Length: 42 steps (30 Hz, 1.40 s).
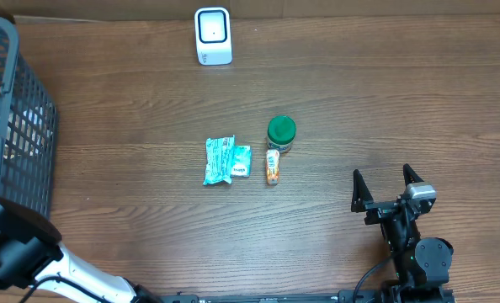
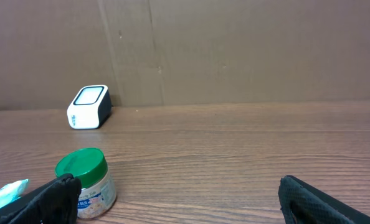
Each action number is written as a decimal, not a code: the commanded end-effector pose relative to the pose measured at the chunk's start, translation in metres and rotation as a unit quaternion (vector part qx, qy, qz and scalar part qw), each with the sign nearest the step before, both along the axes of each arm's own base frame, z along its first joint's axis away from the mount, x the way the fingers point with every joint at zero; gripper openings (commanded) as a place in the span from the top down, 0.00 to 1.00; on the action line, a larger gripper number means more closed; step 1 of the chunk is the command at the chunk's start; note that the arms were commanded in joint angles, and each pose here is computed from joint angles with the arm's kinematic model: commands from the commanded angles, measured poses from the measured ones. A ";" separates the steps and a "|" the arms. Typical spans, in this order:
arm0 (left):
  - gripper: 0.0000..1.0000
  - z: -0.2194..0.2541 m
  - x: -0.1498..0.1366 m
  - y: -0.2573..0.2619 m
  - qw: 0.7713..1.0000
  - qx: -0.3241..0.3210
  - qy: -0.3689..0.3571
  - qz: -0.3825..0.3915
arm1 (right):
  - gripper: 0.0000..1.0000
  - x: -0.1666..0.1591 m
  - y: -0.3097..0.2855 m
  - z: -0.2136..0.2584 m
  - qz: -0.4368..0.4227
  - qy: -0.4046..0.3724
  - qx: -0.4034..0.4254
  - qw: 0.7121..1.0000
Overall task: Scan the item barcode
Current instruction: 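Grasp clear dried-mushroom bag in basket with left gripper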
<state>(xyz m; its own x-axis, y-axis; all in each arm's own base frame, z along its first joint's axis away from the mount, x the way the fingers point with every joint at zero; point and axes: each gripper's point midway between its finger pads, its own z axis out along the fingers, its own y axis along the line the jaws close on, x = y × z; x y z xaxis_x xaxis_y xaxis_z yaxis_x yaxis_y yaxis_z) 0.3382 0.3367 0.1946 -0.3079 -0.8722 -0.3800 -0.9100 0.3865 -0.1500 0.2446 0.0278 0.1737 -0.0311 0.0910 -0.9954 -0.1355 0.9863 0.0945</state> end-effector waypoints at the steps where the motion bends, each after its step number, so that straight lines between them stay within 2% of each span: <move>1: 0.16 -0.025 0.005 0.006 0.999 -0.003 0.022 -0.026 | 0.00 0.000 0.001 -0.003 0.003 0.000 0.002 1.000; 24: 0.17 -0.121 0.047 -0.006 0.990 -0.042 0.072 -0.112 | 0.00 0.000 0.001 -0.003 0.003 0.000 0.002 1.000; 34: 0.17 -0.159 0.044 -0.007 0.985 -0.062 0.103 -0.124 | 0.00 0.000 0.001 -0.003 0.003 0.000 0.002 1.000; 37: 0.21 -0.171 0.042 -0.009 0.982 -0.071 0.114 -0.132 | 0.00 0.000 0.001 -0.003 0.003 0.000 0.002 1.000; 42: 0.46 -0.187 0.037 -0.015 0.978 -0.088 0.132 -0.134 | 0.00 0.000 0.001 -0.003 0.003 0.000 0.002 1.000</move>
